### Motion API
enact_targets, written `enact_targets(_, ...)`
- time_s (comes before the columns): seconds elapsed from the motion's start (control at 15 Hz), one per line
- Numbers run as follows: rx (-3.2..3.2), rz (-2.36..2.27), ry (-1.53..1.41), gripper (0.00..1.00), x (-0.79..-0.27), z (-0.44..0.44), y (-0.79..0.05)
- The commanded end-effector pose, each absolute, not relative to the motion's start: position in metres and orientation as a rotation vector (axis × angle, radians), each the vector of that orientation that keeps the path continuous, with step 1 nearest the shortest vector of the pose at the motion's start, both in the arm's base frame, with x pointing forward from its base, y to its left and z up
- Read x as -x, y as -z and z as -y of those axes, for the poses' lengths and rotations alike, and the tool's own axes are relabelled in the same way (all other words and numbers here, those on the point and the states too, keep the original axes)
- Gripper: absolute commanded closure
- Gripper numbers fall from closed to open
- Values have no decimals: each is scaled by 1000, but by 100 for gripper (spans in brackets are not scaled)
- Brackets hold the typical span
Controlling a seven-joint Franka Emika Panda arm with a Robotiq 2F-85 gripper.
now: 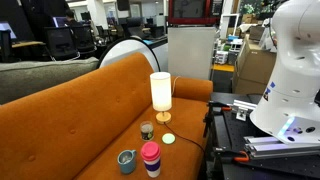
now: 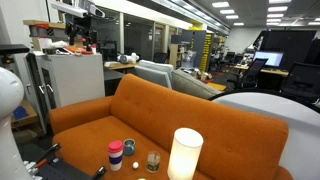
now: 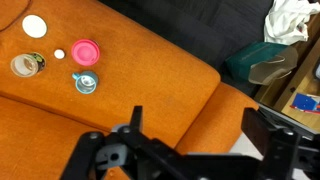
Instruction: Put the white ball in the jar near the lamp
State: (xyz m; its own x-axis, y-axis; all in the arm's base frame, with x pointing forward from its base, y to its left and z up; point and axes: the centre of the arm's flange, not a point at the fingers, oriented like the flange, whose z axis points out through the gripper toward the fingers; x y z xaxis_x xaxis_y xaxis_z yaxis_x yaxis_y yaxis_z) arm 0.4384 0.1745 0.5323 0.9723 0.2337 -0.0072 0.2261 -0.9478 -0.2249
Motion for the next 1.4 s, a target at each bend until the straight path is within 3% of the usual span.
enact_targets(0.0,2897,342,-48,0,-438,-175,-533)
enact_targets(0.73,2882,-496,-14,0,-508,-95,-401)
enact_targets(1.33,2888,-475,-28,0,-507,-93,-401)
